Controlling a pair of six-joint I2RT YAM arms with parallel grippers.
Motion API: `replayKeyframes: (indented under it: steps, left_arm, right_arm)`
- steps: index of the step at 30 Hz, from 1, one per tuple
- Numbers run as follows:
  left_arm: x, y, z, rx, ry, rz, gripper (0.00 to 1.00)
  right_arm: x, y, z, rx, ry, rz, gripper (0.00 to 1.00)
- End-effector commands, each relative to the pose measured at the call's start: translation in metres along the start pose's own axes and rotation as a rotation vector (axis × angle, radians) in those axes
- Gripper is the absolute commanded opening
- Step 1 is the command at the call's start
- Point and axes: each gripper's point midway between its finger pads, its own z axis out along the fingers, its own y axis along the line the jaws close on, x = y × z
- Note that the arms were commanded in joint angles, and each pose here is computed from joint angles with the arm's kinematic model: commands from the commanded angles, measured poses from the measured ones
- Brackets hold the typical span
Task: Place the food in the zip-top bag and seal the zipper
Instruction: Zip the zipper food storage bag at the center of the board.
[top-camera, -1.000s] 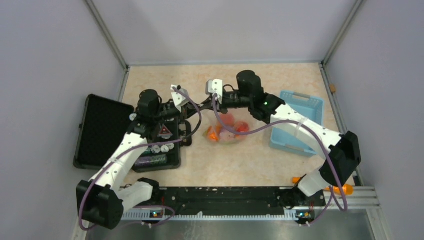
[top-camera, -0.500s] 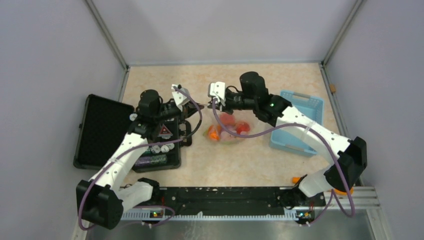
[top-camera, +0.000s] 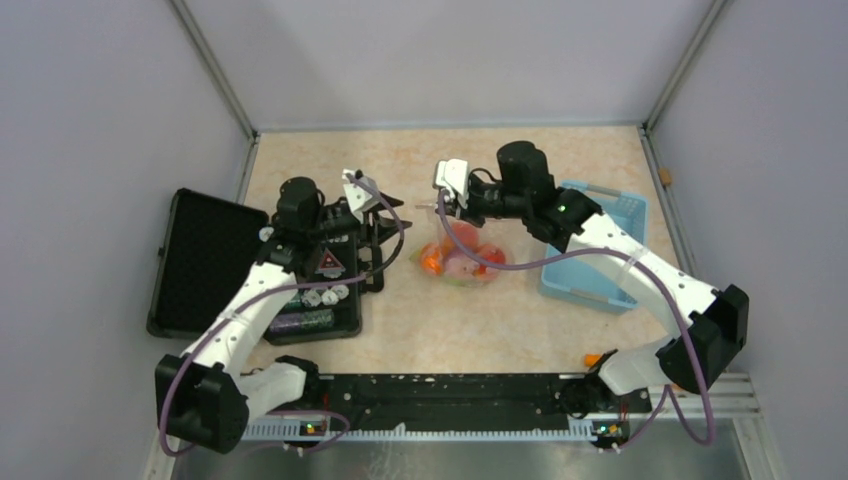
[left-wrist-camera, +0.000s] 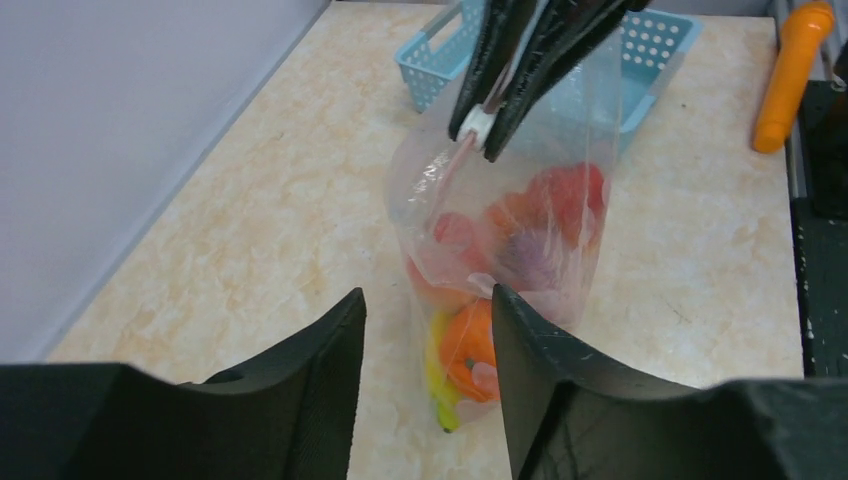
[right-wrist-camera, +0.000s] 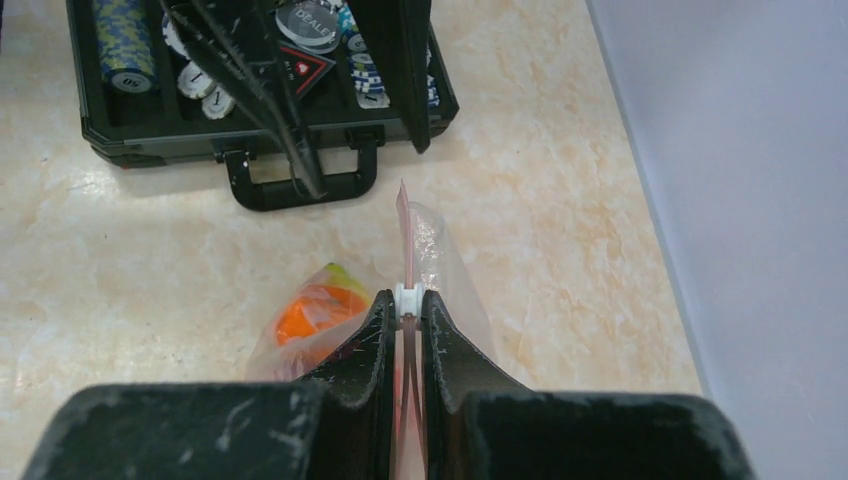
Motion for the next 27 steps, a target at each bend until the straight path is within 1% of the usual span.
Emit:
replayKeyframes:
  steps: [1,2,9,12,16,20,22,23,24,25,26,27]
  left_arm:
    - [-0.013,-0.028,0.007,0.181,-0.064,0.106,0.55]
    - [-0.011,-0.029,0.009,0.190,-0.061,0.125,0.58]
    - [-0.018,-0.020,0.034,0.195,-0.077,0.181,0.61]
    - [-0.024,-0.017,0.046,0.177,-0.093,0.210,0.61]
    - [-0.031,-0.012,0.055,0.158,-0.116,0.209,0.62]
    - [-0.037,-0.017,0.059,0.168,-0.155,0.214,0.61]
    - [-0.038,-0.022,0.063,0.187,-0.159,0.211,0.51]
    - [-0.038,-0.024,0.064,0.197,-0.159,0.208,0.42]
    - [-0.038,-0.025,0.064,0.200,-0.158,0.205,0.21]
    - [-0.037,-0.024,0.064,0.196,-0.154,0.200,0.06]
    - [-0.036,-0.025,0.064,0.192,-0.152,0.199,0.00]
    - [-0.036,-0.025,0.063,0.188,-0.149,0.199,0.00]
  right_arm:
    - [-0.018,-0.002,-0.005,-0.003,-0.055,-0.024,0.00]
    - [-0.018,-0.002,-0.005,-0.009,-0.053,-0.029,0.00]
    - [-0.028,0.005,-0.008,-0.050,-0.089,-0.035,0.00]
    - [-0.029,0.006,-0.009,-0.054,-0.092,-0.034,0.00]
    - [-0.030,0.008,-0.009,-0.063,-0.094,-0.034,0.00]
    - [-0.029,0.008,-0.008,-0.063,-0.097,-0.032,0.00]
    - [-0.029,0.008,-0.008,-0.062,-0.096,-0.031,0.00]
    - [-0.029,0.007,-0.007,-0.060,-0.094,-0.031,0.00]
    - [-0.028,0.007,-0.007,-0.057,-0.092,-0.029,0.00]
    - [-0.028,0.006,-0.008,-0.053,-0.090,-0.028,0.00]
    - [-0.028,0.005,-0.007,-0.047,-0.087,-0.025,0.00]
    - [-0.027,0.004,-0.007,-0.042,-0.084,-0.023,0.00]
